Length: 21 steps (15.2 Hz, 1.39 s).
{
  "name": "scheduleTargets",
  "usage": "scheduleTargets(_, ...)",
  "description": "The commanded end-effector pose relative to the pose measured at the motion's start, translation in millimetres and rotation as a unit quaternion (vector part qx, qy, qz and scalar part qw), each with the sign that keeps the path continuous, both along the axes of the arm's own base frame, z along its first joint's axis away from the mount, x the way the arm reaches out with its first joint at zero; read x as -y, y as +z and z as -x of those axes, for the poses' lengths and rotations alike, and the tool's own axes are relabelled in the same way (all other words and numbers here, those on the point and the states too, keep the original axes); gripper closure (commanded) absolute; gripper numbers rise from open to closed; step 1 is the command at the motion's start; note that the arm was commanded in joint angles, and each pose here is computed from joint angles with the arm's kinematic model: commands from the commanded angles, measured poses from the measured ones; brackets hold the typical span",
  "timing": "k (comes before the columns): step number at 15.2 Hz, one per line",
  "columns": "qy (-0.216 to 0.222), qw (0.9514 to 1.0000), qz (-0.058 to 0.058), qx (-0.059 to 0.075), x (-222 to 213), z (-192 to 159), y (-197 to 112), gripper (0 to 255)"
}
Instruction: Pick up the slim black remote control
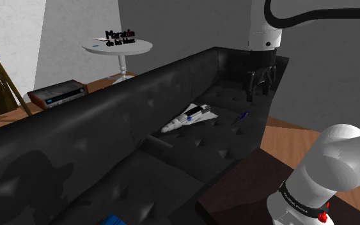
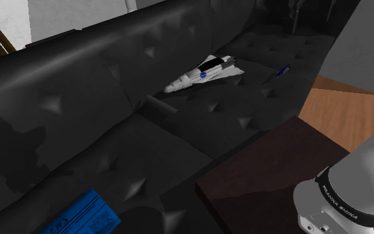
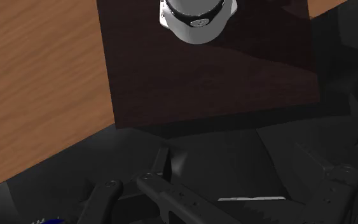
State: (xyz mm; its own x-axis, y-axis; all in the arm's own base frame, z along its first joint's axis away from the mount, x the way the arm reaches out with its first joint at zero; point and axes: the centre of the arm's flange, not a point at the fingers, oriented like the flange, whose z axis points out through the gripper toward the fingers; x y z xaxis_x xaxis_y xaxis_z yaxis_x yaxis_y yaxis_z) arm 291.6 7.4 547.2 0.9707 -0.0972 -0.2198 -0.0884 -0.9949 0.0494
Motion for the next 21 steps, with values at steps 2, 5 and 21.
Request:
scheduleTargets(2,0.004,1.0,-0.002,0.002,-0.6,-8.0,-9.8,0)
scheduleTargets(5,0.015,0.9998,-0.007,0.007,-3.1,-32.3,-39.2,0)
scheduleTargets(21,0.073,0.9961,-0.035,0.035,-30.2,-165.4,-190.6,0)
